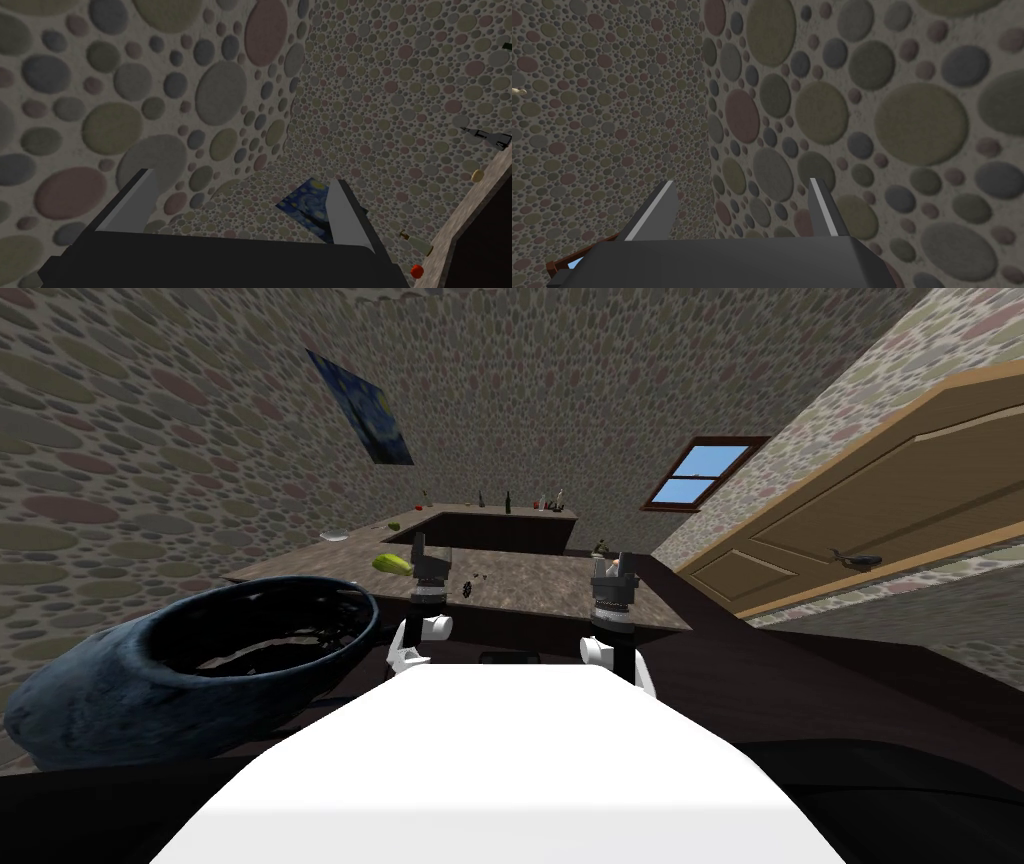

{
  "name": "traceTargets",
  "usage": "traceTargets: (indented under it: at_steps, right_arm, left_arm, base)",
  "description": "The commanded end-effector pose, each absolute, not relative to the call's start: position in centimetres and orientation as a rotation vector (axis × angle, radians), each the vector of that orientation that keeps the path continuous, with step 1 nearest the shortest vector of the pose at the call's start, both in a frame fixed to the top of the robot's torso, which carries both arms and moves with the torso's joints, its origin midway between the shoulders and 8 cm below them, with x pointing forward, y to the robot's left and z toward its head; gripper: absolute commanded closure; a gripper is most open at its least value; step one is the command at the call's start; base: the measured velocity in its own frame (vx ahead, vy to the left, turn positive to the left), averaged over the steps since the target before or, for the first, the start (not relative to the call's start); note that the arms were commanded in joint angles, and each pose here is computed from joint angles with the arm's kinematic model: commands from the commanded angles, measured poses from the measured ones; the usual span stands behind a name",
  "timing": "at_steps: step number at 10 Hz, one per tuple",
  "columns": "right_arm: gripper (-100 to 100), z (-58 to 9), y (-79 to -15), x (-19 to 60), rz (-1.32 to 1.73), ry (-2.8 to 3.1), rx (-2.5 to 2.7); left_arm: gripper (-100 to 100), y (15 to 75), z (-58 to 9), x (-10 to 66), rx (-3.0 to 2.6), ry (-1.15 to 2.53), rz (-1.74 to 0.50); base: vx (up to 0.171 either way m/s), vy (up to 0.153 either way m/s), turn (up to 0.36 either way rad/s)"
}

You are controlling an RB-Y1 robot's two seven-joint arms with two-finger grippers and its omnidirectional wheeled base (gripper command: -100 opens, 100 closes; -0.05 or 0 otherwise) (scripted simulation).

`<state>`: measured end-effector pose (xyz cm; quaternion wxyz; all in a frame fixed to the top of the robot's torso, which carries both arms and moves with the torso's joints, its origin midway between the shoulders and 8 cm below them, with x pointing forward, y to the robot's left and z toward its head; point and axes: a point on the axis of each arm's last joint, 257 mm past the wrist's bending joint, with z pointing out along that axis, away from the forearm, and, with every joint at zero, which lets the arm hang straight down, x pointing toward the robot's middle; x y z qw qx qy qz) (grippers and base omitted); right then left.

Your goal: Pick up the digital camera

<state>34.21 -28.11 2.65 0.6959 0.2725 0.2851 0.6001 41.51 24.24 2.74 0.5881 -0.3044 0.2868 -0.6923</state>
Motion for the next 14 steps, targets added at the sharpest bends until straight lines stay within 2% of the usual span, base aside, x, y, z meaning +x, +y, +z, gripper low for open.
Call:
traceTargets:
  at_steps: [1,14]
  right_arm:
    - [0,2.7,-28.1,34.2,1.339,0.636,0.608]
    - [0,2.6,-28.1,34.2,1.339,0.636,0.608]
  left_arm:
    - [-100,24.1,1.9,42.7,-0.740,0.690,-1.617]
    - [-100,20.5,-7.4,56.1,-1.118,0.975,-1.648]
  base:
    - [-0.002,-0.007,-0.031]
    - [-0.001,-0.001,-0.035]
